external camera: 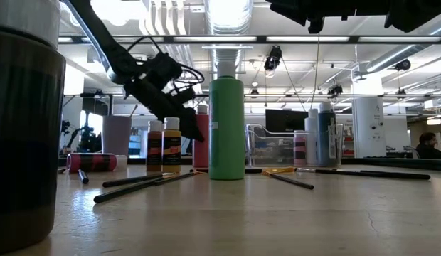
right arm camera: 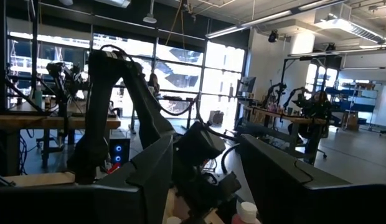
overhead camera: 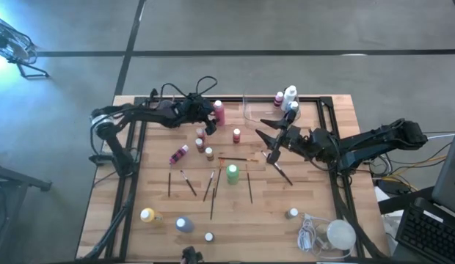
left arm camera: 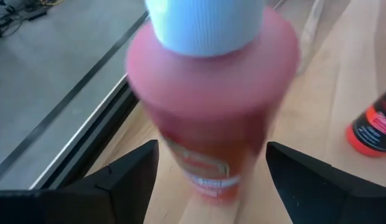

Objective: Pick & Place Paint Supplies
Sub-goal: Put the pink paint bottle into the transparent bin

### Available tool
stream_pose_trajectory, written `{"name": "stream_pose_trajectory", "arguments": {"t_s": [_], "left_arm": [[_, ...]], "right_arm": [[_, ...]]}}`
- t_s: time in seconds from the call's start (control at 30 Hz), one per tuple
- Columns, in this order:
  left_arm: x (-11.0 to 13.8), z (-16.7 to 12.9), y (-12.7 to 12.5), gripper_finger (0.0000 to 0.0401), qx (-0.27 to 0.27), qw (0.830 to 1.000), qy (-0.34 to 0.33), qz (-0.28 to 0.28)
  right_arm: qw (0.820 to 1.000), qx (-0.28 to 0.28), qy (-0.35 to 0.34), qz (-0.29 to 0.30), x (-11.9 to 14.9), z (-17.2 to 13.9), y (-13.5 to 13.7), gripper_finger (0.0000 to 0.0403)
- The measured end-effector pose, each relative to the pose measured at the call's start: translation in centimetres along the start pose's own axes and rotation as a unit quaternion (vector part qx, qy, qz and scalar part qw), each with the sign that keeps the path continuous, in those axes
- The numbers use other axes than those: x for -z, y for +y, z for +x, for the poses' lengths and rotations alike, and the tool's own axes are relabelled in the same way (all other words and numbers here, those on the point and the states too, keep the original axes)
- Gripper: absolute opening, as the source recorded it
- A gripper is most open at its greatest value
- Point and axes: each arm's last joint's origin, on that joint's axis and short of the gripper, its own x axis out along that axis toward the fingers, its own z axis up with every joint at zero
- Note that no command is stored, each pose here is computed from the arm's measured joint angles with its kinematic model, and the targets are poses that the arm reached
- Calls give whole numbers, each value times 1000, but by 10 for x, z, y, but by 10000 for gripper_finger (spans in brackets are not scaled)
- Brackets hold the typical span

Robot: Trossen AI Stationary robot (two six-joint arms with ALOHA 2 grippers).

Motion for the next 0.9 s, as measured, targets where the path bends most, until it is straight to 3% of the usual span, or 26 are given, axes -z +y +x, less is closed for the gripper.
{"name": "stream_pose_trajectory", "arguments": {"t_s": [0.33, 0.7, 0.9], "left_arm": [[-7, 17, 1, 292, 14, 1000, -1, 0], [-10, 17, 2, 188, 13, 1000, -6, 0], [-13, 10, 2, 177, 14, 1000, 3, 2]], "right_arm": [[1000, 0, 0, -8, 0, 0, 0, 165], [1000, -1, 0, -7, 0, 0, 0, 132], [1000, -3, 14, 2, 3, 0, 1, 118]]}}
